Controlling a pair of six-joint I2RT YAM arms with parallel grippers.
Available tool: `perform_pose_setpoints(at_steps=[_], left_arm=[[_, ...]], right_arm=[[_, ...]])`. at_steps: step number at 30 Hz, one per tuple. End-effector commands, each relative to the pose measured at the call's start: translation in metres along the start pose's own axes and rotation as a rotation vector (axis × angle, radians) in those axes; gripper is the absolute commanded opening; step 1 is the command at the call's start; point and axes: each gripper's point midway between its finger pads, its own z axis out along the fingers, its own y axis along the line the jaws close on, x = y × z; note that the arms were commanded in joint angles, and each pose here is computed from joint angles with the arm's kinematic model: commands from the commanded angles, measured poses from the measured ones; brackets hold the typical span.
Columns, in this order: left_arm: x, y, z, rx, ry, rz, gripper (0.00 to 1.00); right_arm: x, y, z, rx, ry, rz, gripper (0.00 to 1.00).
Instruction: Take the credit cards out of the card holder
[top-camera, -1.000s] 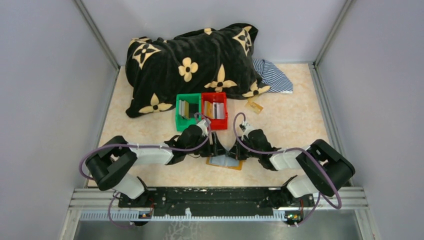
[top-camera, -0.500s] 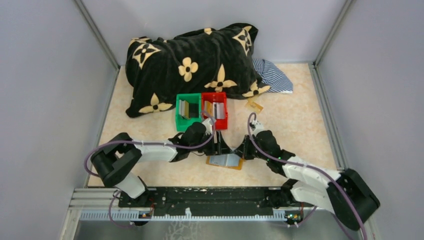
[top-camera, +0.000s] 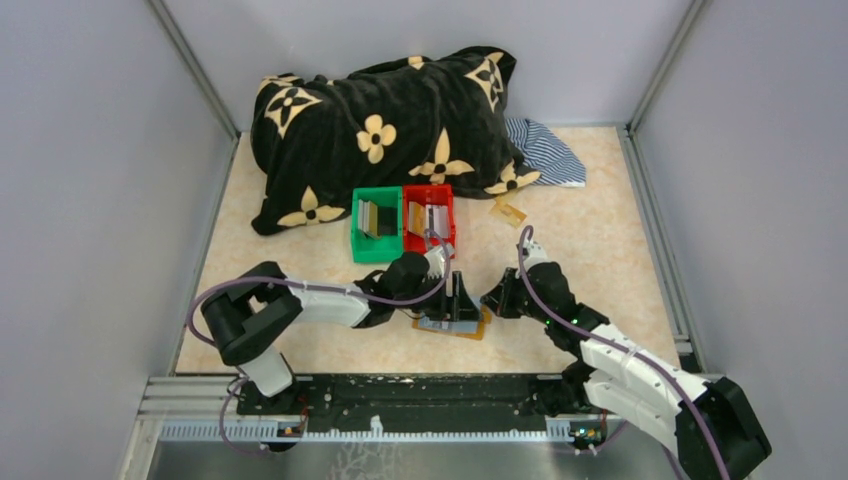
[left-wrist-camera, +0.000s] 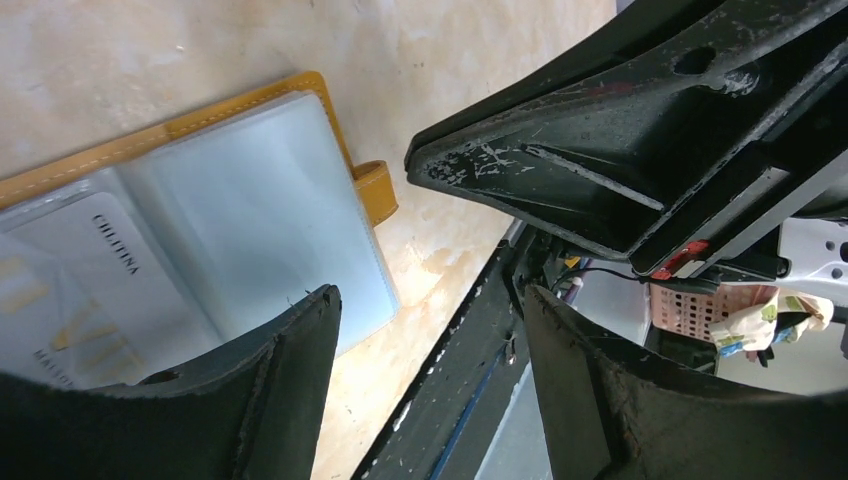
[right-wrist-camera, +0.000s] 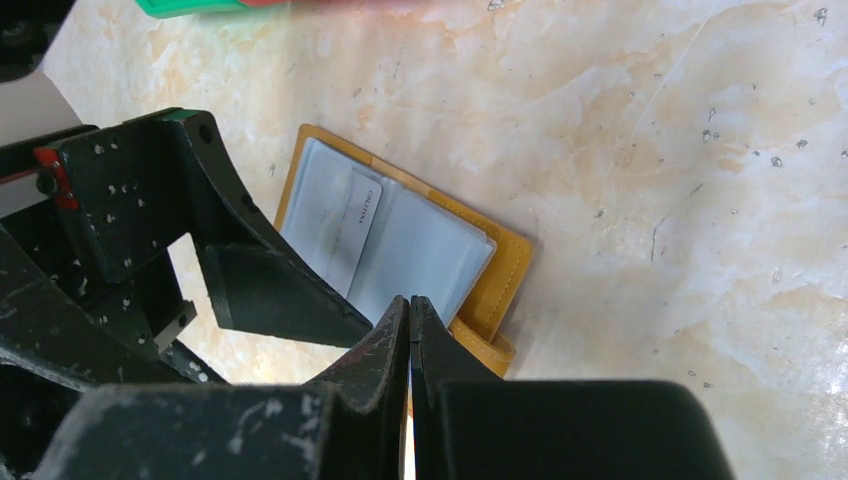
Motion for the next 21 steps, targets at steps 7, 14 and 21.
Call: perform_pose_setpoints(at_steps=[7, 14, 21], left_arm=[[-0.017, -0.028, -0.009, 0.087, -0.088, 0.066, 0.72], [-0.043, -0.022, -0.046, -0.008, -0.265, 0.165, 0.73], [-0.033, 0.020, -0.066, -0.124, -0.299, 0.118, 0.74]], right_arm=[[-0.013, 0.020, -0.002, -0.085, -0.033, 0.008, 0.00], [-0.011, 0.038, 0.006, -0.168, 0.008, 0.002, 0.00], [0.000, 0.059, 0.019, -0.214, 0.061, -0.035, 0.00]])
